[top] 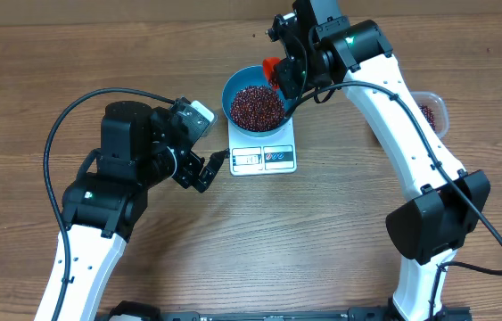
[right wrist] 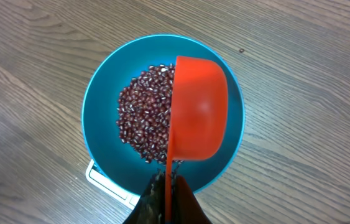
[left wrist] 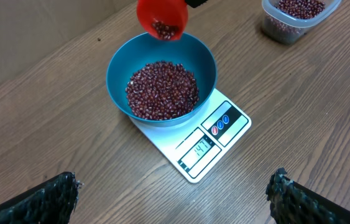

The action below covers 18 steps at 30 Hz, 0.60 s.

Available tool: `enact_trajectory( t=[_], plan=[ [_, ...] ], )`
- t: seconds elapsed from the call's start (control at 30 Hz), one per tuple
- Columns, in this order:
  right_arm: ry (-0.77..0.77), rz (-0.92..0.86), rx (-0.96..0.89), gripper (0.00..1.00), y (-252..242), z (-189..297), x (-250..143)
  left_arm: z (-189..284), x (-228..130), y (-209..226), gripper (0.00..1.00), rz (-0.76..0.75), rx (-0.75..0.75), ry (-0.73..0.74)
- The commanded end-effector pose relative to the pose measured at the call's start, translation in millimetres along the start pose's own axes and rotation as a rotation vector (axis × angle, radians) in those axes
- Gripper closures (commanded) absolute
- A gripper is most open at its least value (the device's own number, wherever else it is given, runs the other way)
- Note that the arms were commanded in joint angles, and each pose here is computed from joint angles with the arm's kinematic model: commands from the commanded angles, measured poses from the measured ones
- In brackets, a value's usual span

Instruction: Scoop item into bowl and weigh 150g on scale

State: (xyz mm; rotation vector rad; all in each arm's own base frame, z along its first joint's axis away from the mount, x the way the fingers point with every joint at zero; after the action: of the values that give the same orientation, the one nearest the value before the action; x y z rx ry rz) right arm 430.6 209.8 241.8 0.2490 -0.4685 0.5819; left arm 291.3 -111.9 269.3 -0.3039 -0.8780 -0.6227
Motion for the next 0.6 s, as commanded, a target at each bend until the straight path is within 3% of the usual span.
enact_trajectory(
  t=[0.0,0.57],
  plan=[
    [-0.075,0.029,0.015,0.96,9.1,25.1,13.1,-0.6,-0.2,0.1,0.00,0.017,-0.010,-0.003],
    [-0.095,0.101,-0.007,0.96,9.5,31.5,18.6,-0.6,-0.2,0.1,0.00,0.018,-0.010,-0.003]
  ],
)
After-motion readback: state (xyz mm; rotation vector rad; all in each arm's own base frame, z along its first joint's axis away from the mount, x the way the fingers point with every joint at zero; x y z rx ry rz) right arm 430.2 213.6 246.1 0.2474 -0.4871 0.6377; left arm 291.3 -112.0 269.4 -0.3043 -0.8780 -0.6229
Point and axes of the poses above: each gripper's point midway between its finger pads, its own z axis back along the fingers, its own y axis along the line the jaws close on, x = y × z, the point moved 4 cm from there along z, back along the fingers, and after that the axes turned 4 degrees about z, right-handed, at the moved point
